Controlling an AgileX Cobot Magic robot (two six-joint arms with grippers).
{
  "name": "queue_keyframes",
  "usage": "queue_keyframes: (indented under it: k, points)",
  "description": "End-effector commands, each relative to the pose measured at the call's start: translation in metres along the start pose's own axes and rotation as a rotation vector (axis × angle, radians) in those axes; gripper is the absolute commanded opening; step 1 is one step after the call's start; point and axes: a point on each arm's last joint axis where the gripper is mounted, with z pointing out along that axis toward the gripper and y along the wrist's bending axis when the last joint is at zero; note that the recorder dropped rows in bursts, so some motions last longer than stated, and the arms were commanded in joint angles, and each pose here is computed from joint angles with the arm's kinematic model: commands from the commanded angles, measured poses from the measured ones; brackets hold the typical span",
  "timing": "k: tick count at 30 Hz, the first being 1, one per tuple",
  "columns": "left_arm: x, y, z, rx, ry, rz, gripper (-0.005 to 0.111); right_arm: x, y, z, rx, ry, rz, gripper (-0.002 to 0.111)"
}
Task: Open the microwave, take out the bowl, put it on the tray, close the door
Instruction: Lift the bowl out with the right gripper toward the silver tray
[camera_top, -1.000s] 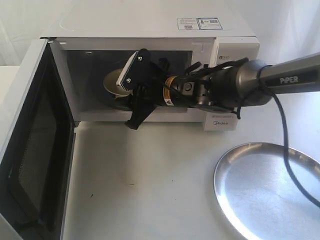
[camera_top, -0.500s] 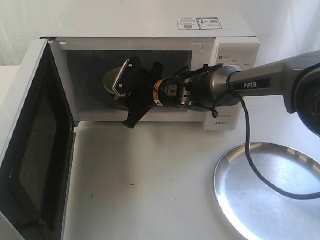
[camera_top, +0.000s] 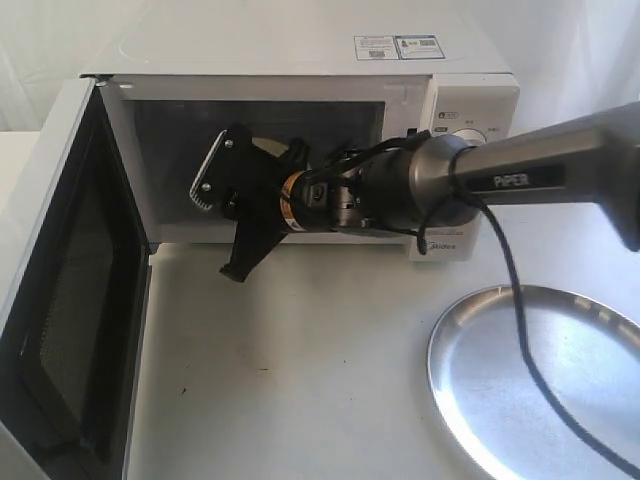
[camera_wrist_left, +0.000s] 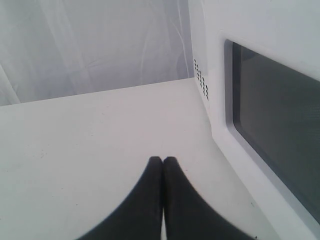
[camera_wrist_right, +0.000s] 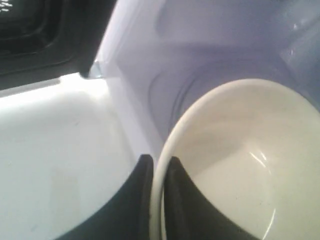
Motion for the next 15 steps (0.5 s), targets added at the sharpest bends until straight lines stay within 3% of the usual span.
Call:
queue_keyframes:
  k: [1,3,9,15]
  points:
    - [-0.001,0.000,0.000,0.004,-0.009,-0.007,0.000,-0.008,0.010,-0.053,0.060,0.095,0.138,0.000]
    - [-0.001,0.000,0.000,0.004,-0.009,-0.007,0.000,-0.008,0.015,-0.083,0.106,0.161,0.152,0.000]
    - [-0.001,0.000,0.000,0.004,-0.009,-0.007,0.000,0.024,0.031,-0.179,0.335,0.526,0.390,0.000]
    - [-0.001,0.000,0.000,0.004,-0.009,-0.007,0.000,0.076,0.060,-0.224,0.350,0.603,0.480,0.000]
